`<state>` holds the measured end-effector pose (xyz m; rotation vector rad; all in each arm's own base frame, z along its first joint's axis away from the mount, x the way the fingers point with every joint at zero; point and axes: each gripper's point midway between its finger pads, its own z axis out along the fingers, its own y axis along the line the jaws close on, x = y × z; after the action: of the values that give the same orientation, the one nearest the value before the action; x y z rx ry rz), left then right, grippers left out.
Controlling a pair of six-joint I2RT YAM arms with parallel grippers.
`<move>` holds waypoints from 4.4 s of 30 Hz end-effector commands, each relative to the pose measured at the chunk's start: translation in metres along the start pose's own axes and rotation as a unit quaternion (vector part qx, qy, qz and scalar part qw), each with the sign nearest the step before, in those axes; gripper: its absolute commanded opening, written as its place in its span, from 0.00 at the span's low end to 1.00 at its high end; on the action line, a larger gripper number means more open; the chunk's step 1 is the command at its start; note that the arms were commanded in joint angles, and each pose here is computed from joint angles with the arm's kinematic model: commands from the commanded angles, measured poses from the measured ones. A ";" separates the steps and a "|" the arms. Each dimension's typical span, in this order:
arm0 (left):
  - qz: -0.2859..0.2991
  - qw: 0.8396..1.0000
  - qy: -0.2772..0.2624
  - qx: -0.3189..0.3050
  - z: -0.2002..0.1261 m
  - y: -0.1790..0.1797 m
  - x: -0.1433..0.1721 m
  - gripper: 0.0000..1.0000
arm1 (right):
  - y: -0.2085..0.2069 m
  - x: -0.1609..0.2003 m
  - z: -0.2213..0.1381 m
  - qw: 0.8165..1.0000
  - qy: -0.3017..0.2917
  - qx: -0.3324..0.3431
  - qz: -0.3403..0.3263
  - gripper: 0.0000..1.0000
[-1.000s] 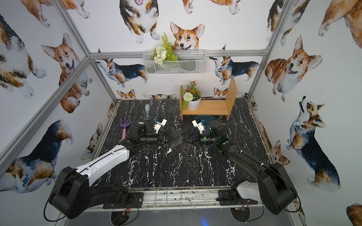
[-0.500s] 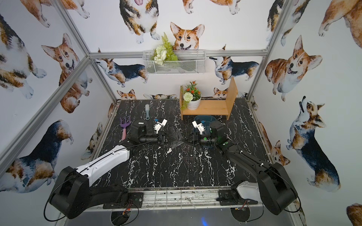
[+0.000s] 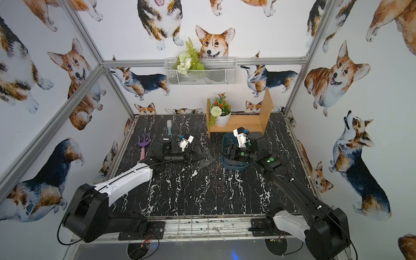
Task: Put the scattered rulers into the storage box
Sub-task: Pick up the ruler from the center of the board, then place the ruler in the storage box, then pick up the ruler from the center of the board.
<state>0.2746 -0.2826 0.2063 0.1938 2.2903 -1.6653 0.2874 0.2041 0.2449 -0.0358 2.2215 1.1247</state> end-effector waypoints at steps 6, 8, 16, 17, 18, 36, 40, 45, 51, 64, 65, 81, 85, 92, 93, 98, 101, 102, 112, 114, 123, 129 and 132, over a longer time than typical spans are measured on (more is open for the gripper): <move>0.007 1.000 0.005 -0.012 0.025 0.000 -0.010 0.00 | -0.049 0.003 -0.024 0.988 -0.014 0.149 -0.041 0.57; 0.007 1.000 0.008 -0.015 0.033 0.001 -0.011 0.00 | -0.053 0.002 -0.029 0.986 -0.018 0.158 -0.045 0.56; 0.014 0.999 0.027 -0.026 0.078 -0.001 -0.015 0.00 | -0.058 -0.003 -0.049 0.985 -0.036 0.164 -0.045 0.56; 0.011 0.999 0.031 -0.028 0.085 0.003 -0.015 0.00 | -0.058 -0.004 -0.052 0.985 -0.039 0.163 -0.043 0.56; 0.012 0.999 0.035 -0.028 0.092 0.003 -0.016 0.00 | -0.058 -0.004 -0.054 0.985 -0.041 0.162 -0.040 0.56; 0.027 0.994 0.068 -0.076 0.174 0.027 -0.031 0.00 | -0.061 -0.007 -0.076 0.986 -0.056 0.152 -0.027 0.58; 0.026 0.993 0.079 -0.085 0.189 0.035 -0.027 0.00 | -0.059 -0.008 -0.078 0.987 -0.059 0.149 -0.026 0.58; 0.030 0.990 0.084 -0.109 0.201 0.047 -0.025 0.00 | -0.058 -0.007 -0.080 0.987 -0.061 0.146 -0.026 0.58; 0.047 0.984 0.090 -0.146 0.216 0.057 -0.025 0.00 | -0.058 -0.003 -0.079 0.988 -0.058 0.139 -0.023 0.58; 0.048 0.974 0.100 -0.198 0.228 0.086 -0.018 0.00 | -0.058 0.001 -0.081 0.989 -0.060 0.136 -0.021 0.58; 0.048 0.974 0.101 -0.198 0.228 0.086 -0.018 0.00 | -0.058 0.001 -0.081 0.989 -0.060 0.135 -0.022 0.58; 0.116 0.967 0.050 -0.220 0.195 0.027 -0.054 0.34 | -0.055 -0.002 -0.083 0.989 -0.068 0.134 -0.020 0.62; 0.135 0.963 0.033 -0.233 0.173 0.009 -0.060 0.34 | -0.058 0.001 -0.080 0.989 -0.059 0.133 -0.012 0.62; 0.158 0.950 0.007 -0.268 0.126 -0.008 -0.056 0.33 | -0.065 0.014 -0.073 0.991 -0.035 0.130 -0.009 0.56; 0.158 0.949 0.004 -0.273 0.119 -0.008 -0.054 0.33 | -0.065 0.017 -0.072 0.991 -0.030 0.128 -0.007 0.55; 0.153 0.942 -0.012 -0.298 0.084 -0.003 -0.041 0.33 | -0.064 0.034 -0.060 0.993 -0.002 0.121 -0.006 0.54; 0.144 0.941 -0.029 -0.306 0.060 0.000 -0.035 0.33 | -0.057 0.052 -0.047 0.993 0.021 0.112 -0.012 0.55; 0.140 0.941 -0.036 -0.306 0.050 0.001 -0.033 0.34 | -0.054 0.058 -0.042 0.994 0.030 0.105 -0.012 0.55; 0.079 0.942 -0.081 -0.317 -0.024 0.035 -0.017 0.35 | -0.047 0.120 0.002 0.992 0.102 0.077 -0.004 0.58; 0.068 0.942 -0.092 -0.315 -0.037 0.041 -0.014 0.35 | -0.047 0.131 0.010 0.991 0.116 0.070 -0.005 0.61; 0.040 0.940 -0.105 -0.322 -0.069 0.059 0.004 0.37 | -0.050 0.156 0.045 0.985 0.157 0.064 -0.012 0.67; 0.028 0.942 -0.111 -0.317 -0.079 0.064 0.015 0.38 | -0.059 0.168 0.063 0.980 0.182 0.079 -0.023 0.68; 0.025 0.942 -0.113 -0.316 -0.082 0.064 0.019 0.38 | -0.062 0.171 0.070 0.979 0.189 0.080 -0.022 0.68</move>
<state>0.2634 -0.1859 0.1636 -0.0739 2.4758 -0.7853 0.1977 0.2500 0.0703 -0.2235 2.6775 0.9524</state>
